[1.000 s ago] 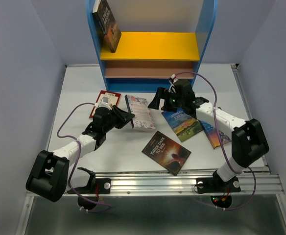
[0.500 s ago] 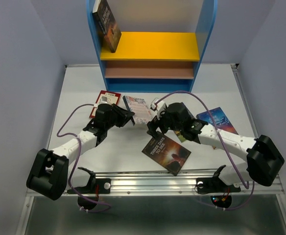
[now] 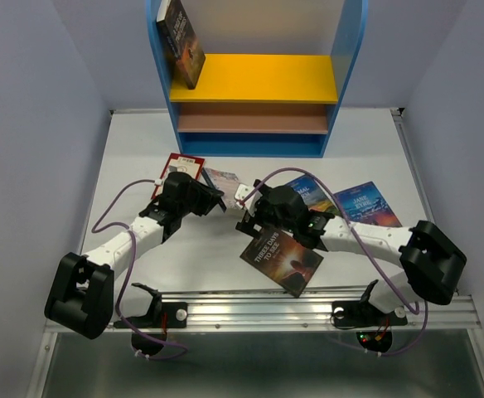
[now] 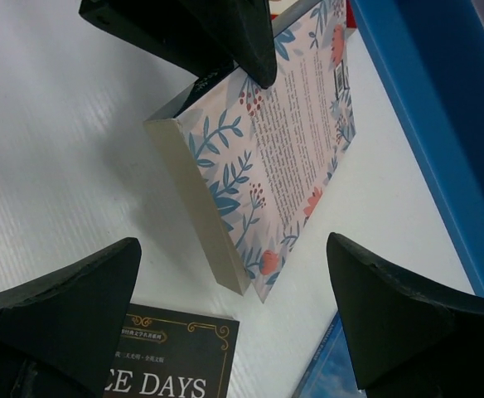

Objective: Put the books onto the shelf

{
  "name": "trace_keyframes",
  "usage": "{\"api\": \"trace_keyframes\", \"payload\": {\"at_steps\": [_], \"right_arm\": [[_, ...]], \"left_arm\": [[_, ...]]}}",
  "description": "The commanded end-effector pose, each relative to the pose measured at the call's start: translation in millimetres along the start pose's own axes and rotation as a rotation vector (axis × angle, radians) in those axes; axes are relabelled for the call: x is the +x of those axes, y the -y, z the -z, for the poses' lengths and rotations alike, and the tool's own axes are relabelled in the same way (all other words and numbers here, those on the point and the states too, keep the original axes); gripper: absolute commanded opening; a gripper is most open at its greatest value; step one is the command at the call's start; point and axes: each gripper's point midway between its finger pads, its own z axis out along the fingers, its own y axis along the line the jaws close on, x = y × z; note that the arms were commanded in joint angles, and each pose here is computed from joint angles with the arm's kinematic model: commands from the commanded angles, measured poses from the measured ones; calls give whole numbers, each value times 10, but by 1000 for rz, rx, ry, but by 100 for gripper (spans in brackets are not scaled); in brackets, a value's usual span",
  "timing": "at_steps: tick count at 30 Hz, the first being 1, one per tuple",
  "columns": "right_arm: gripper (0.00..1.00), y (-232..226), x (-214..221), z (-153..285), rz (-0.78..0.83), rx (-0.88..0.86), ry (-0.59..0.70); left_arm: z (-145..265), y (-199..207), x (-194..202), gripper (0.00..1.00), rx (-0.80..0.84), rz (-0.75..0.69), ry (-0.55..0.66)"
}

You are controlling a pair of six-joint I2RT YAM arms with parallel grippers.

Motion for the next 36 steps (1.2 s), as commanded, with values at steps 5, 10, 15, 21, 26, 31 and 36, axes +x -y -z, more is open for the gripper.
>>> {"api": "trace_keyframes", "payload": {"at_steps": [5,10,15,21,26,31,36], "right_arm": [[100,22,-241,-278,64,4,84],[99,119,-148,-421,77,81,86],[83,220,-108,-552,117,147,93],[37,308,-208,-519,150,188,129],[15,388,-284,-358,237,193,104],[10,740,-376,-106,228,181,87],[7,1171,-456,200,195,74,92]], "left_arm": [[126,540,-99,0,143,42,27],[114,571,-29,0,158,43,-15],[130,577,30,0,171,45,-47],[149,563,113,0,179,1,-91],[235,812,210,74,264,-211,-160],[335,1044,263,99,324,-500,-221],[340,1153,46,99,303,-802,-139]]}}
